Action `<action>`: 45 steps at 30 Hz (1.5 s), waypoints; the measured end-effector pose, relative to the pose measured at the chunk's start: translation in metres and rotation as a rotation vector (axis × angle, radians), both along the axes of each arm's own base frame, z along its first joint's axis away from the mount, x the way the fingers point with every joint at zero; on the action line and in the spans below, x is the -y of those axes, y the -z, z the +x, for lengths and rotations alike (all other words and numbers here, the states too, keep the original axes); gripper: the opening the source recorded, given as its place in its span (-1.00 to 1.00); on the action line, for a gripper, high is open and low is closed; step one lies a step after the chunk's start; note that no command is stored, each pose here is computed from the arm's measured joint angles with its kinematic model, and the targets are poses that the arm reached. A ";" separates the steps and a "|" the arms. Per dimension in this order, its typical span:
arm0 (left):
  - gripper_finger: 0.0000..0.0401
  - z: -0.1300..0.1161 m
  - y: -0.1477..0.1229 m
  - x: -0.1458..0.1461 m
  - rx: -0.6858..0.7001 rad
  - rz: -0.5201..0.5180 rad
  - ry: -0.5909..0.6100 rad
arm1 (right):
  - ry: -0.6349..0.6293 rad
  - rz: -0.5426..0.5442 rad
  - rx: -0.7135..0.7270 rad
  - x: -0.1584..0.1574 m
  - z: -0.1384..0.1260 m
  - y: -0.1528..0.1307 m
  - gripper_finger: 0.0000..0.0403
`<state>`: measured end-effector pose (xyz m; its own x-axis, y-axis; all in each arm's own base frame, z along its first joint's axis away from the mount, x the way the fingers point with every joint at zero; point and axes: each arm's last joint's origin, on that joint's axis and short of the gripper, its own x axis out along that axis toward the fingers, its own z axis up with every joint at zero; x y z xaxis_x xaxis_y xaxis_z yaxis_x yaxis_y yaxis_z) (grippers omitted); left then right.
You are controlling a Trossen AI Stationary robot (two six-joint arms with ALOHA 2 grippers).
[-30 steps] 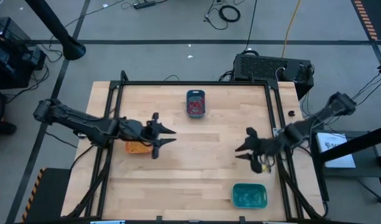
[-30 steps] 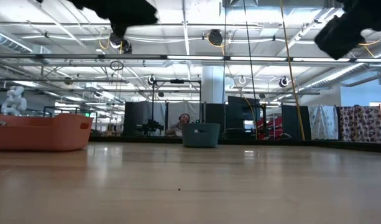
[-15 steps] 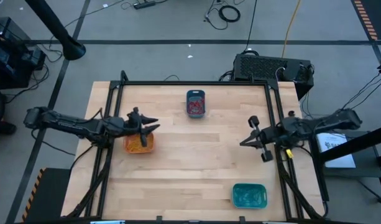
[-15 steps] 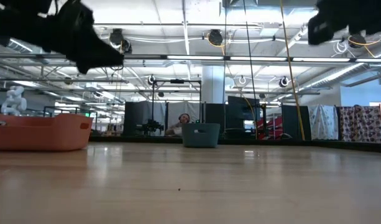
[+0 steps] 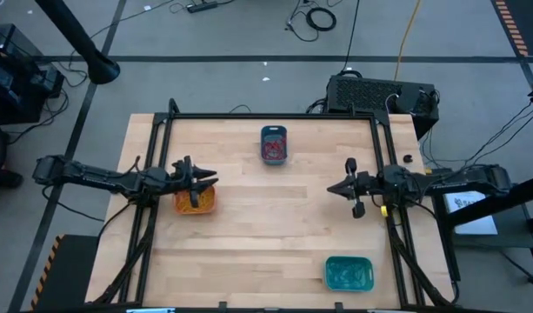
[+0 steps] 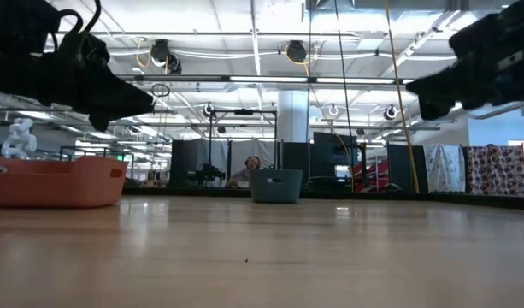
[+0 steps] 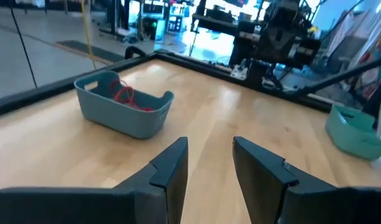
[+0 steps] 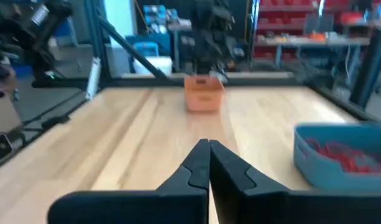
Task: Sort rubber bands into baskets
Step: Return to Home Position
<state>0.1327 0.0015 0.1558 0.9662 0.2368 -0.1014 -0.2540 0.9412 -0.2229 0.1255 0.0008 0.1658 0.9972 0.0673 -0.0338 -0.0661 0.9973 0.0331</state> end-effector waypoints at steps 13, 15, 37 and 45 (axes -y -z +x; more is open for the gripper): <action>-0.33 -0.001 0.002 -0.004 -0.011 0.001 -0.132 | 0.101 -0.044 0.006 0.005 -0.004 -0.001 -1.00; -0.33 -0.001 0.002 -0.004 -0.015 0.017 -0.131 | 0.101 -0.037 0.008 0.005 -0.007 -0.002 -1.00; -0.33 -0.001 0.002 -0.004 -0.017 0.022 -0.132 | 0.075 0.013 -0.079 0.003 -0.020 0.007 -1.00; -0.33 -0.001 0.002 -0.004 -0.016 0.021 -0.132 | 0.079 0.081 -0.084 0.003 -0.020 0.007 -1.00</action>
<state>0.1319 0.0051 0.1539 0.9248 0.3641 -0.1105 -0.3795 0.9036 -0.1989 0.1054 -0.0026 0.1588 0.9933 -0.0059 -0.1152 0.0193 0.9931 0.1155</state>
